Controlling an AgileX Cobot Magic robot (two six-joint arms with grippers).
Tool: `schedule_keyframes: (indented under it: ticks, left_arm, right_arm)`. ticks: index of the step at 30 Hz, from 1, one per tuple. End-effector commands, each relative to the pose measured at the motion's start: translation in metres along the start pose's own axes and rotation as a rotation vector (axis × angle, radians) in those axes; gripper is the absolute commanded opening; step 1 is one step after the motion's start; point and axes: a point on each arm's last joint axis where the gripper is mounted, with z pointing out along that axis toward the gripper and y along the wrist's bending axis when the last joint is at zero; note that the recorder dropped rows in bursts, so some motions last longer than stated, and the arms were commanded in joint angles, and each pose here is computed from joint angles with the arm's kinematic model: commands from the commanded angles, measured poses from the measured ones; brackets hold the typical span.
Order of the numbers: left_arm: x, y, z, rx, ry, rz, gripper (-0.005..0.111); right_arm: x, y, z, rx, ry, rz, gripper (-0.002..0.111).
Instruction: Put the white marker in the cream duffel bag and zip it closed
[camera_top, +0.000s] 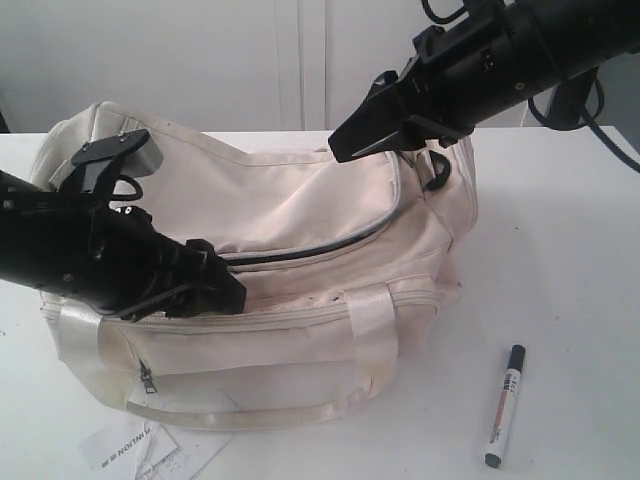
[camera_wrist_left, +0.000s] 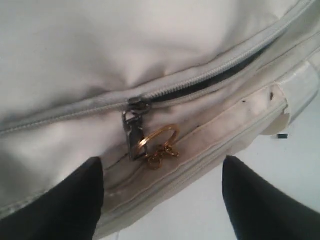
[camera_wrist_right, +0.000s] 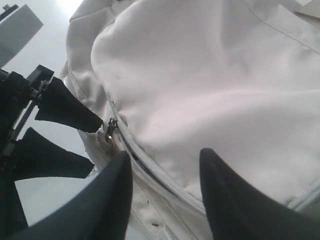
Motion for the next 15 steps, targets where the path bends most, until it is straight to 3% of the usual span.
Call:
schedule_keyframes:
  ticks: [1, 6, 12, 15]
  left_arm:
    - [-0.0009, -0.0017, 0.0099, 0.036, 0.012, -0.092, 0.07]
    - [-0.0036, -0.0083, 0.0151, 0.13, -0.002, -0.122, 0.07]
    - [-0.0048, -0.0088, 0.015, 0.135, -0.016, -0.107, 0.069]
    - [-0.0044, -0.0082, 0.0151, 0.129, -0.014, -0.079, 0.058]
  right_arm:
    - [0.0011, 0.0009, 0.0006, -0.01, 0.002, -0.008, 0.042]
    - [0.0007, 0.0005, 0.0006, -0.006, -0.002, -0.008, 0.042]
    - [0.0007, 0.0005, 0.0006, -0.006, -0.002, -0.008, 0.042]
    - [0.0007, 0.0005, 0.0006, -0.006, -0.002, -0.008, 0.042]
